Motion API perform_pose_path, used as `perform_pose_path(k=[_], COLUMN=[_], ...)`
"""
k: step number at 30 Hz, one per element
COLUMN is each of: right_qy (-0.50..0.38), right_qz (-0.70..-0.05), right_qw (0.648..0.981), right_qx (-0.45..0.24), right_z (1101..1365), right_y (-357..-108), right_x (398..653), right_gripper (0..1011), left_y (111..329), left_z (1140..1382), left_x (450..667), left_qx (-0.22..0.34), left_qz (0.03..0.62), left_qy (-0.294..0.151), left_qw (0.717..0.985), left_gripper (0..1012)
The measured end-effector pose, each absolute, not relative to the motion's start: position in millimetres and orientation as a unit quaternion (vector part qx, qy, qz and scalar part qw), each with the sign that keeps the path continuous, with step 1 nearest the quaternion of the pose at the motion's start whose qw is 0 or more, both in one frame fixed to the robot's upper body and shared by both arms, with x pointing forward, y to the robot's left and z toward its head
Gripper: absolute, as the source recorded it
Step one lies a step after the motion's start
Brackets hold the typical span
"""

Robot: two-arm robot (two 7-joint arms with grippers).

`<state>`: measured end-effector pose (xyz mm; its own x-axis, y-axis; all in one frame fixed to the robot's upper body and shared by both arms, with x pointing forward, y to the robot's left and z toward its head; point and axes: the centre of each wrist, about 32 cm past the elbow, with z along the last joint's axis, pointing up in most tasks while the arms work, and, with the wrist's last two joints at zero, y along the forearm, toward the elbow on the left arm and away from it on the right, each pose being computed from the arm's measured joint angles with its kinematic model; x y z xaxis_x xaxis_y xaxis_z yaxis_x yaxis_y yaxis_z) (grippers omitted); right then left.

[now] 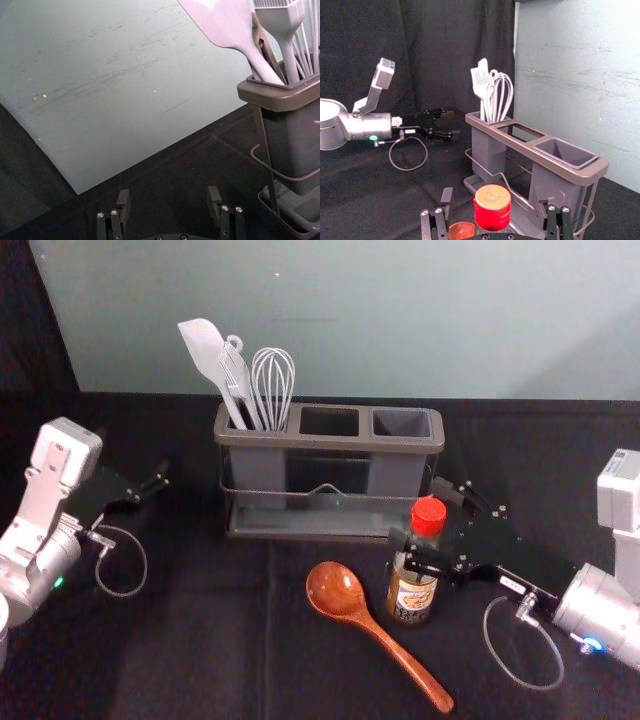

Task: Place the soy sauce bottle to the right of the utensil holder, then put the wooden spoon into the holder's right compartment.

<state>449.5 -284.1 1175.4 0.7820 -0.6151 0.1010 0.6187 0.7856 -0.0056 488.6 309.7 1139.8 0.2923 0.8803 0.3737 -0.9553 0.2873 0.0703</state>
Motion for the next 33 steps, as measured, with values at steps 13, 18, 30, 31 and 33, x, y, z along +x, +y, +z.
perform_pose_path(k=[13,18,30,31,33], right_qy=[-0.047,-0.048,-0.048,-0.048,-0.048], right_qz=[-0.327,-0.327,-0.328,-0.328,-0.328], right_qw=[0.944,0.944,0.943,0.943,0.943], right_qx=[-0.019,-0.019,-0.019,-0.019,-0.019], right_z=[1175.5,1175.7,1175.8,1175.8,1175.7], right_y=[-285.2,-285.3,-285.6,-285.6,-285.7], right_x=[449.0,448.9,448.7,448.7,448.6], right_gripper=[916,787,409,398,388], left_y=[309.7,309.7,309.7,309.7,309.7], left_z=[1139.8,1139.8,1139.8,1139.8,1139.8], left_x=[488.6,488.6,488.6,488.6,488.6], left_qx=[0.141,0.141,0.141,0.142,0.141], left_qz=[0.580,0.580,0.580,0.580,0.580], left_qy=[-0.132,-0.132,-0.132,-0.132,-0.132], left_qw=[0.791,0.791,0.791,0.791,0.791], left_gripper=[1005,1005,1005,1005,1005])
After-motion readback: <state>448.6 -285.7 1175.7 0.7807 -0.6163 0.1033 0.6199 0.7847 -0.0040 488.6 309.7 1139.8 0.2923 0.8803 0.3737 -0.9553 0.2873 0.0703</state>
